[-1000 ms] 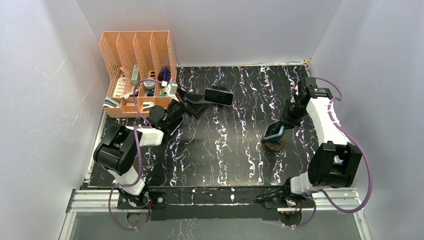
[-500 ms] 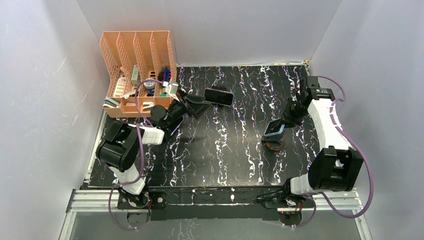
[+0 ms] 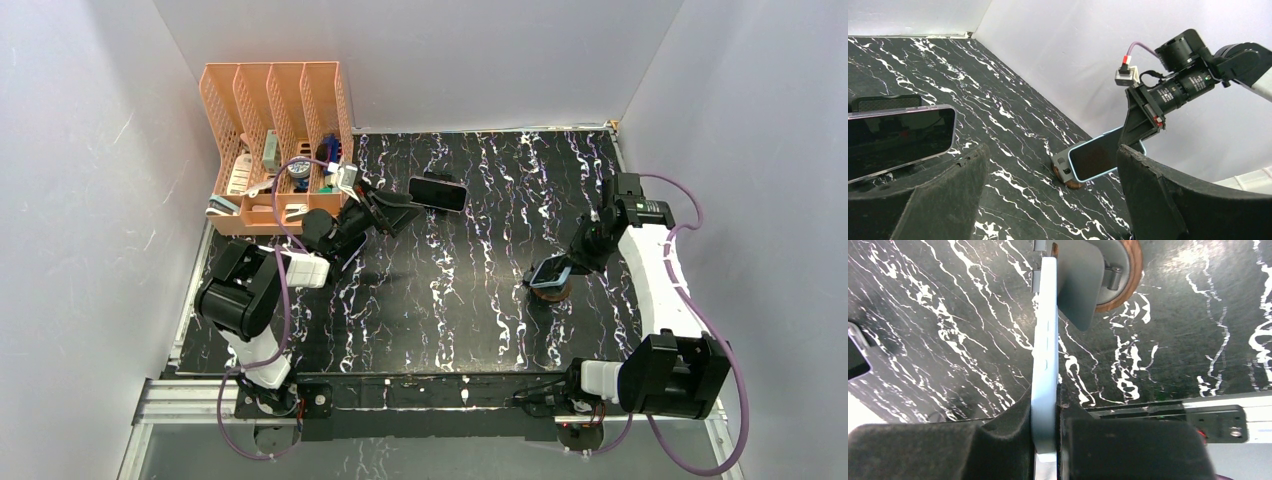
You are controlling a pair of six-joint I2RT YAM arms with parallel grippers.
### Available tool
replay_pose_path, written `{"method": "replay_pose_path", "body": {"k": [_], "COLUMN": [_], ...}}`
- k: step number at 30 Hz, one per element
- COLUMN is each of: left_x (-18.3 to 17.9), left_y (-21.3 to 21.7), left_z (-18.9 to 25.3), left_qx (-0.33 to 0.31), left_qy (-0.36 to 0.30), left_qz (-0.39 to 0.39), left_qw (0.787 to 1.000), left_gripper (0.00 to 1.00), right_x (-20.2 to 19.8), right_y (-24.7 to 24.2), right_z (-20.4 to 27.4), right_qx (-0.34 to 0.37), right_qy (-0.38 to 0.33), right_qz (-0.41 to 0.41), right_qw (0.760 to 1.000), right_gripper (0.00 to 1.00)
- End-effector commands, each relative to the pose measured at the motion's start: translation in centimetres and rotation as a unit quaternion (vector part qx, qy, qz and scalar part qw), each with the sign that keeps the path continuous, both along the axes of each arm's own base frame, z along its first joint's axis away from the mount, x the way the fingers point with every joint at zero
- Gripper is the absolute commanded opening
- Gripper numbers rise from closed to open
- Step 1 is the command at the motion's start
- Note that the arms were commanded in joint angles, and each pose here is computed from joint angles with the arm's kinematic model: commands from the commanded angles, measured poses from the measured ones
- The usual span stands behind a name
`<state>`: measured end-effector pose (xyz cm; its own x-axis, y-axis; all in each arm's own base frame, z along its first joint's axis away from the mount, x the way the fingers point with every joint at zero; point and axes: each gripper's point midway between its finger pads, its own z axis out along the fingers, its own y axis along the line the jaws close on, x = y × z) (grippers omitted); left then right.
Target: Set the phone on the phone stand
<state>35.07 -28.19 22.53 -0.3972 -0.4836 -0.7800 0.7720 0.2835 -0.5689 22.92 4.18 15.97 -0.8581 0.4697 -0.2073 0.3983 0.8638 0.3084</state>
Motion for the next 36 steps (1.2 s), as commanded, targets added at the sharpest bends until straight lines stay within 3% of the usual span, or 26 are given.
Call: {"method": "replay_pose_path", "body": {"k": [1,18,36], "left_x": [-1.1,-0.7,-0.4], "left_y": [0.5,0.5,0.5], "left_z": [4.9,4.6,4.1], "left_qx": [-0.041,-0.043,-0.051], "left_qy": [-0.106,-0.101,-0.09], "left_qz": [-0.006,-0.01,-0.018], "left_qw": [0.994,0.994,0.994], "left_gripper": [0.94,0.94,0.94], "right_x": [1.0,3.4,1.1], "right_y": [0.4,-0.7,0.1], "right_z": [-0.5,0.0,-2.2], "right_qx": [0.02,0.015,0.044], "right_qy": [-0.02,-0.063,-0.041], "right_qz": [-0.02,-0.031,-0.057], "right_qw": [0.999,0.997,0.997], "right_gripper": [0.01,0.01,0.01]}}
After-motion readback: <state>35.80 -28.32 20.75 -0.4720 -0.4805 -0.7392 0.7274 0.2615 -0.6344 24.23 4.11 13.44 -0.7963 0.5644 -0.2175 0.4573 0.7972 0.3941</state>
